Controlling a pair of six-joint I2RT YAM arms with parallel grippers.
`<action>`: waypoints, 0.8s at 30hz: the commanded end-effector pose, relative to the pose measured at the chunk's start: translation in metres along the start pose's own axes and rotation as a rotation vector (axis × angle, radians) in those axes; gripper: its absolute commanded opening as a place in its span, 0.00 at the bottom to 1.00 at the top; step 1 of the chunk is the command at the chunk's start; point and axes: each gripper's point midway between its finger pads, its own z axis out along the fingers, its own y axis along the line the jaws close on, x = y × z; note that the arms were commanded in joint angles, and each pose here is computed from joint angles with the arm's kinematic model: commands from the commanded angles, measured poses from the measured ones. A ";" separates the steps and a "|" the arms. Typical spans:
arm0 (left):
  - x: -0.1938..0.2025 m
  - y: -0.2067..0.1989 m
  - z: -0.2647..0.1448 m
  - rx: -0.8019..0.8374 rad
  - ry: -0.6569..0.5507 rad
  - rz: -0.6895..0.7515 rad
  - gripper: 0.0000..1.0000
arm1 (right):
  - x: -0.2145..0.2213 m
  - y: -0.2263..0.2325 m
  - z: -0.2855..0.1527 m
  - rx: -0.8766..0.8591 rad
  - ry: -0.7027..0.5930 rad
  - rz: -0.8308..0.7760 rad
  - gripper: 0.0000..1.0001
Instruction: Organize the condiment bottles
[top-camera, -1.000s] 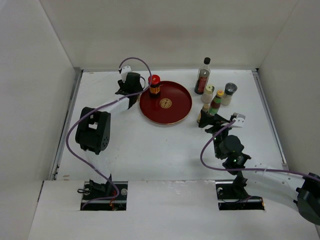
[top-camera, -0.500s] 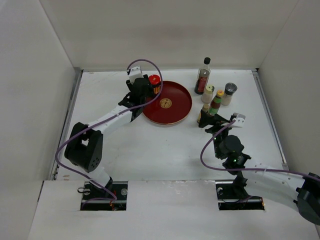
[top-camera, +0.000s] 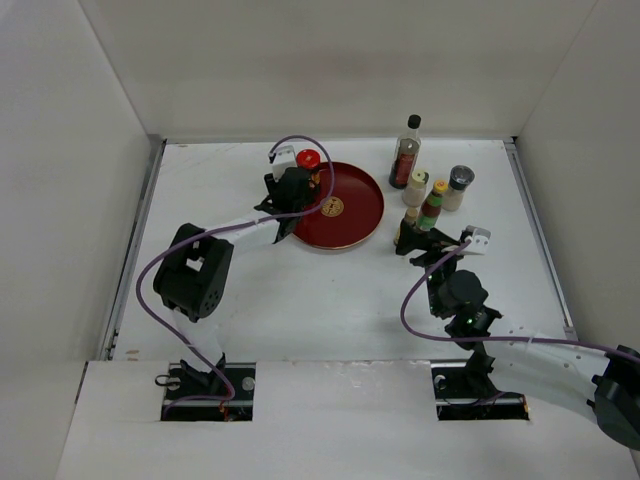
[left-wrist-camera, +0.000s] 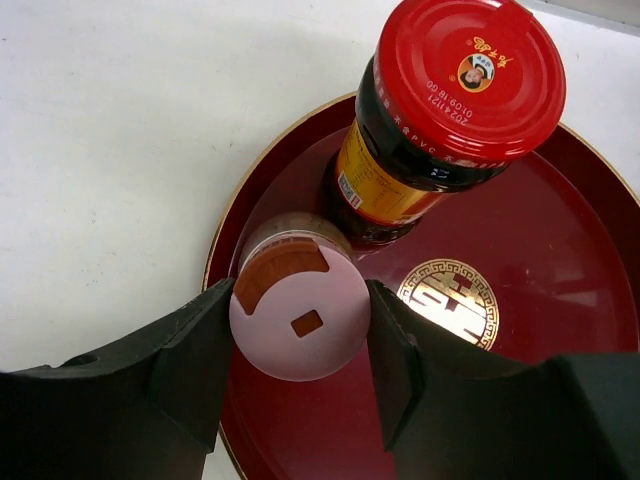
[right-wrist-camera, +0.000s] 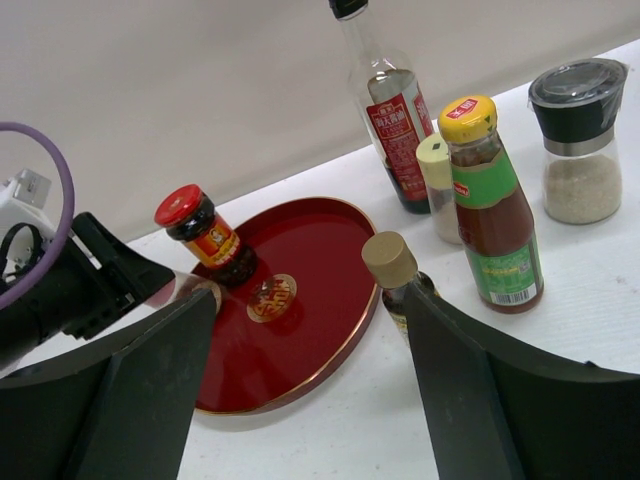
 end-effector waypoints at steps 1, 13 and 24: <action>-0.035 -0.015 -0.001 0.023 -0.089 -0.040 0.38 | -0.023 0.014 0.006 -0.024 -0.048 0.062 0.88; -0.046 -0.009 -0.012 0.016 -0.127 -0.051 0.84 | -0.026 0.023 0.005 -0.066 -0.040 0.056 0.90; -0.092 -0.008 -0.092 0.149 -0.282 -0.168 0.94 | -0.040 0.031 -0.002 -0.092 -0.013 0.053 0.21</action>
